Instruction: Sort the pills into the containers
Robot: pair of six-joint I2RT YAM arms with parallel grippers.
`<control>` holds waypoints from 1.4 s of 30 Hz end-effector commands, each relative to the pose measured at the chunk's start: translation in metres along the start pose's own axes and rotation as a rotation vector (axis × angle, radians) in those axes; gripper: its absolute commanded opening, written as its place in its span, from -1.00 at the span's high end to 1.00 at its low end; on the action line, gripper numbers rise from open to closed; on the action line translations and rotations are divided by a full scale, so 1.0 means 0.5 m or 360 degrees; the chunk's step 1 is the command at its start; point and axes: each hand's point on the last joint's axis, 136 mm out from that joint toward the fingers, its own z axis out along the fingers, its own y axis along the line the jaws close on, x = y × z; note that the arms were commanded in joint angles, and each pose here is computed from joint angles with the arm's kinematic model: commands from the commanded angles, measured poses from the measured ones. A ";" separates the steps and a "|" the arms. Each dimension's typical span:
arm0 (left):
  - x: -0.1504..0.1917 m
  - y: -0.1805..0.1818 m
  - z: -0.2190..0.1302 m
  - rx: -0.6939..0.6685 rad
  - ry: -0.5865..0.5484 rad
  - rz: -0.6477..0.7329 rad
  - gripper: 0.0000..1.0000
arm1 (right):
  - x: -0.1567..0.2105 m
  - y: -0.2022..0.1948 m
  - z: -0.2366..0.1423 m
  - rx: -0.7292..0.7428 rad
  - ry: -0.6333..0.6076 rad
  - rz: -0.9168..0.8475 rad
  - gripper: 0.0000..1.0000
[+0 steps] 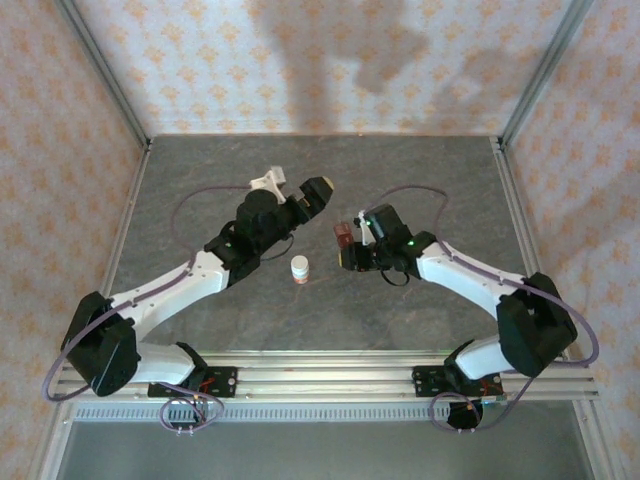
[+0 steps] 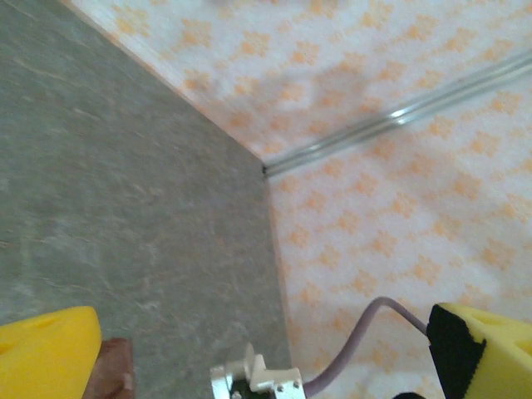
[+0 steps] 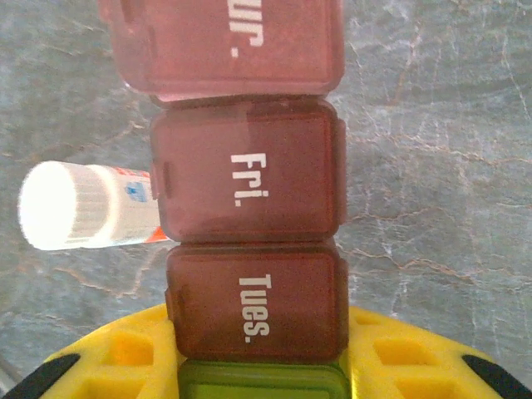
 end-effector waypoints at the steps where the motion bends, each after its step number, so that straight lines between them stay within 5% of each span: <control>1: -0.001 0.073 -0.019 -0.0196 0.0009 0.0100 -0.99 | 0.025 -0.030 0.027 0.0104 0.0069 -0.0065 0.47; 16: 0.006 0.156 -0.037 -0.0326 0.0021 0.0109 -0.99 | 0.078 -0.087 0.117 0.0320 0.0249 -0.0154 0.25; 24: 0.006 0.151 -0.033 -0.0309 0.0027 0.0107 -0.99 | 0.095 -0.119 0.101 0.0461 0.0263 -0.0103 -0.41; 34: -0.001 0.133 -0.034 -0.0335 0.0073 0.0225 -0.99 | 0.121 -0.202 0.053 0.0836 0.0243 0.0075 -0.44; 42: -0.012 0.125 -0.049 -0.0470 0.0154 0.0364 -0.99 | 0.074 -0.244 0.036 0.0954 0.0175 0.0230 -0.44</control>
